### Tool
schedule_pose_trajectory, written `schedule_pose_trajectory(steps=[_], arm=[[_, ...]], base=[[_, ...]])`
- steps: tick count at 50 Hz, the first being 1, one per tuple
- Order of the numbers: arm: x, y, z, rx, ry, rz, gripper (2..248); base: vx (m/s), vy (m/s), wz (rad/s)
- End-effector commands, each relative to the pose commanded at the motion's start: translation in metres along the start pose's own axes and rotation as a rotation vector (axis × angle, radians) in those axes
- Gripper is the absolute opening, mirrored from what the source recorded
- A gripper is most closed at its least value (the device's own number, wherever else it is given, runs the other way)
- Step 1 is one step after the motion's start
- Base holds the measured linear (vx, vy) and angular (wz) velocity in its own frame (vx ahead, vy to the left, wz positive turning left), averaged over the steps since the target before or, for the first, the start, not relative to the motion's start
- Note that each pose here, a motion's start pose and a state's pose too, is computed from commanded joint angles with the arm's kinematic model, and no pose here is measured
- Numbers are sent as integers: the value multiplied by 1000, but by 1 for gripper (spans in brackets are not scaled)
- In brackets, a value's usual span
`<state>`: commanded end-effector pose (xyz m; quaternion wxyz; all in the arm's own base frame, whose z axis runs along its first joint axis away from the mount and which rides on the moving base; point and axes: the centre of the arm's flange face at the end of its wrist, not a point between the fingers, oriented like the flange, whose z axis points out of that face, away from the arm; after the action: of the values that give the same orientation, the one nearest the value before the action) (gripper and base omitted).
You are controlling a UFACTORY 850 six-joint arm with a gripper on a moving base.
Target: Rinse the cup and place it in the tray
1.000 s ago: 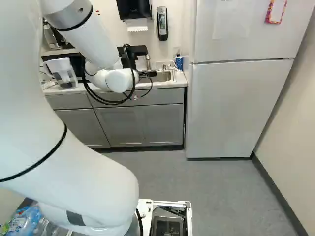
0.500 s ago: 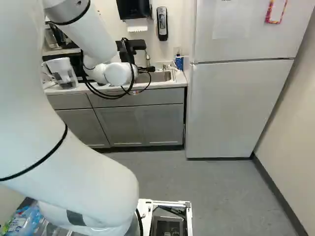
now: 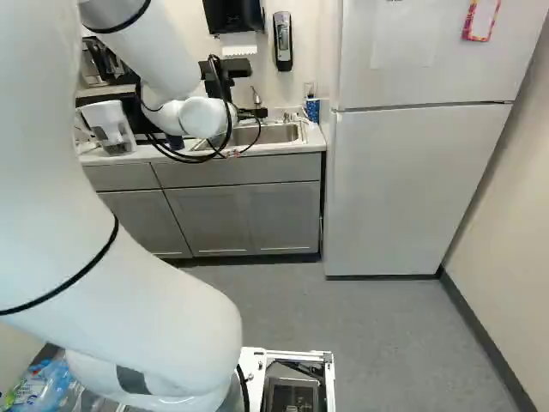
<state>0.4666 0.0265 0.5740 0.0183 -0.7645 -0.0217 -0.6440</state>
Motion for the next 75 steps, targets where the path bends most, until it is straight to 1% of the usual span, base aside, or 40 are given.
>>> schedule_pose_trajectory(steps=[21,75], arm=[[19,-5,2,11,-1,-2,247],[67,-13,5,27,-36,-5,247]], base=[[0,0,0],[0,0,0]])
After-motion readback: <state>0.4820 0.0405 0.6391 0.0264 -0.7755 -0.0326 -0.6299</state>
